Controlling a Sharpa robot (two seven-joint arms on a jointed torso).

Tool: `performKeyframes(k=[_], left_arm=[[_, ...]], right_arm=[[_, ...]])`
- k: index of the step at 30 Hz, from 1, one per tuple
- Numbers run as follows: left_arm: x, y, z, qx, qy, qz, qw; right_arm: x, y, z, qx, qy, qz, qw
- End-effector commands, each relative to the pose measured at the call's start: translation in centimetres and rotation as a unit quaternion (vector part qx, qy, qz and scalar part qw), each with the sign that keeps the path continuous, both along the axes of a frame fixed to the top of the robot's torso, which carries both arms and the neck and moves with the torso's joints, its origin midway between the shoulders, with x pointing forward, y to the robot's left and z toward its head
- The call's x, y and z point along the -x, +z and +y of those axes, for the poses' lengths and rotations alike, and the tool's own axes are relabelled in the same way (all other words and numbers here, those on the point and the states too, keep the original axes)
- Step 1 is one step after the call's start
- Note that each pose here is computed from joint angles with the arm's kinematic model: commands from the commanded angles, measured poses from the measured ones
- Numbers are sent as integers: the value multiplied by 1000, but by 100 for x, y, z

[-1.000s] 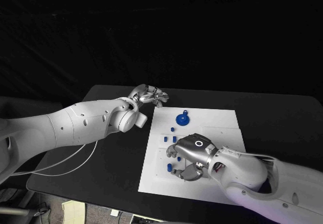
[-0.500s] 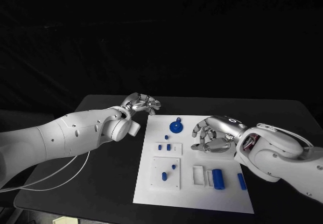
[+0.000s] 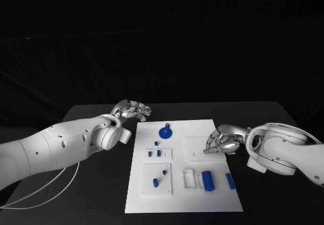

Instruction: Assemble the parts on the task board

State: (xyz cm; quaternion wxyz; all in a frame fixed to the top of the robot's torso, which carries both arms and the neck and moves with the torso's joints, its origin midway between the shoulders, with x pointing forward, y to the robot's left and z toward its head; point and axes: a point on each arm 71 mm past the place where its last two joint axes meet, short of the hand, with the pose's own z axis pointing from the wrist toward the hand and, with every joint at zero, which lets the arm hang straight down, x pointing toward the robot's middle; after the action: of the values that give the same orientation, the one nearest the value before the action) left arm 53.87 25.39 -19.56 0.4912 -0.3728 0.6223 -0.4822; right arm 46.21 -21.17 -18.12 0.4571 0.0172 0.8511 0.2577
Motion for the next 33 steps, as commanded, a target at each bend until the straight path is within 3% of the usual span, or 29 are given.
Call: performKeyframes(k=[1, 8, 13, 21, 25, 28, 33], left_arm=[[25, -7, -37, 8, -9, 3, 1000], [72, -26, -88, 12, -18, 6, 1000], [111, -83, -139, 15, -25, 11, 1000], [167, -254, -180, 10, -30, 29, 999], [200, -327, -209, 11, -33, 39, 999], [220, -354, -225, 12, -36, 42, 998], [237, -363, -239, 13, -38, 44, 998]], right_arm=[[141, -162, -108, 29, -35, 134, 990], [332, -224, -209, 58, -54, 182, 980], [445, -369, -174, 74, -51, 197, 976], [468, -473, -50, 99, -40, 172, 979], [445, -501, 15, 117, -35, 144, 982], [428, -519, 46, 134, -27, 125, 983], [431, -568, 97, 140, -21, 123, 982]])
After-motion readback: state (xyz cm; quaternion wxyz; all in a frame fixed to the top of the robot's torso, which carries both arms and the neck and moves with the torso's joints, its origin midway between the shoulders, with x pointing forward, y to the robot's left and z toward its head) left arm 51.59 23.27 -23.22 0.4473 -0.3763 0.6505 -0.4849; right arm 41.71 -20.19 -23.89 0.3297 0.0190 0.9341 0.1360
